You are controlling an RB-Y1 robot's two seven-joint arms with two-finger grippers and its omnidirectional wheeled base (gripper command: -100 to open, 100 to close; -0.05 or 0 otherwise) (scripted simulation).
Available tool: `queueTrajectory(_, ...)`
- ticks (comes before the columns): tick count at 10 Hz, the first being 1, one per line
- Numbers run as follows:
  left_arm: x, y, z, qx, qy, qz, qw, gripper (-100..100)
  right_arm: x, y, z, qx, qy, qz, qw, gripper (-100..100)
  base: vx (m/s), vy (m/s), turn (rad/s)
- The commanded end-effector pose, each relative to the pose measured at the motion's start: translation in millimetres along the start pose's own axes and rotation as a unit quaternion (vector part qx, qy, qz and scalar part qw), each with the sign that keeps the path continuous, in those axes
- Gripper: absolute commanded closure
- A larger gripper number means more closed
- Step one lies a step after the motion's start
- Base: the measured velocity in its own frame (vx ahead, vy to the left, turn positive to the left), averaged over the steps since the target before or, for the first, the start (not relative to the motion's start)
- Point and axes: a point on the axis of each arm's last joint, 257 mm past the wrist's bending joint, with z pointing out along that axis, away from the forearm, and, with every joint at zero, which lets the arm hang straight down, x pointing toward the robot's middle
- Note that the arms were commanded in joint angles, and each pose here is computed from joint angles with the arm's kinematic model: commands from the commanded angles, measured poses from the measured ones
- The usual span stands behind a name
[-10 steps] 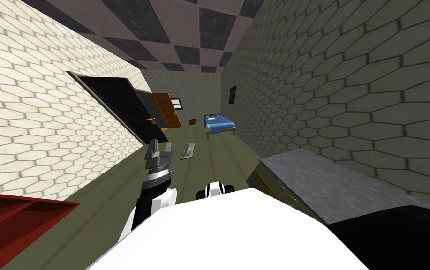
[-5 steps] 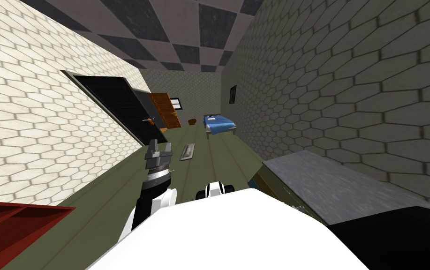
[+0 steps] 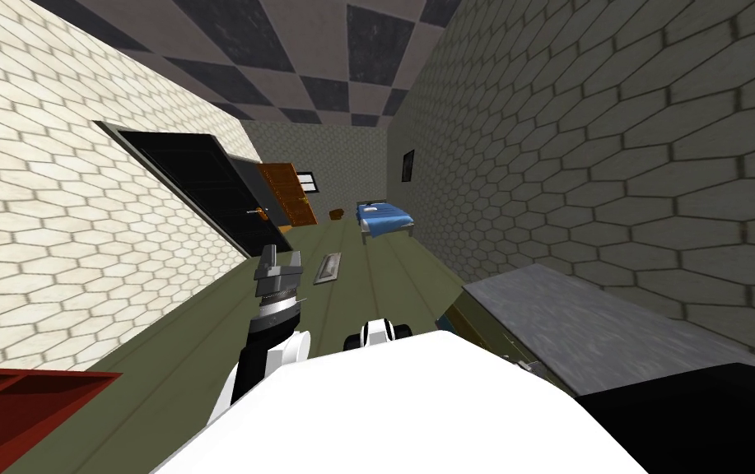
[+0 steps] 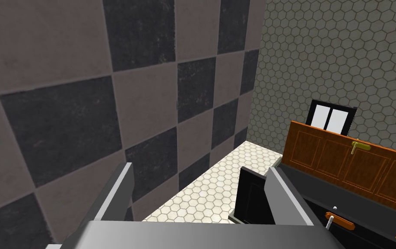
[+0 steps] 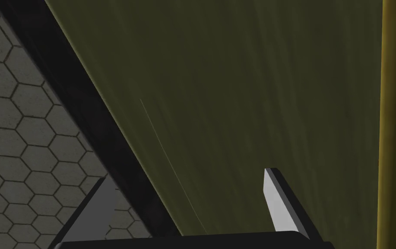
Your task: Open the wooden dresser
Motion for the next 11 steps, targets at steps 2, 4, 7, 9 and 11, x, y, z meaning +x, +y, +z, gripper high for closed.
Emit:
queueTrajectory(2,0.0,0.0,0.0,0.0,0.0,0.0,1.0,0,-0.9,-10,3.4,0.02,-0.006,-0.015,0.9997,-100,0.028,0.002,-0.019)
queueTrajectory(4,0.0,0.0,0.0,0.0,0.0,0.0,1.0,0,-1.0,-11,3.7,0.021,-0.007,-0.016,0.9996,100,0.0,0.0,0.0)
queueTrajectory(7,0.1,0.0,0.1,0.0,0.0,0.0,1.0,0,-9.9,-9,4.9,0.021,-0.003,-0.015,0.9997,100,-0.033,0.072,0.024)
queueTrajectory(9,0.1,0.0,0.1,0.0,0.0,0.0,1.0,0,-15.6,-8,6.1,0.021,-0.001,-0.014,0.9997,100,-0.072,0.108,0.023)
queueTrajectory(11,0.1,0.0,0.1,0.0,0.0,0.0,1.0,0,-21.2,-8,7.6,0.022,0.002,-0.014,0.9997,100,-0.056,0.108,0.027)
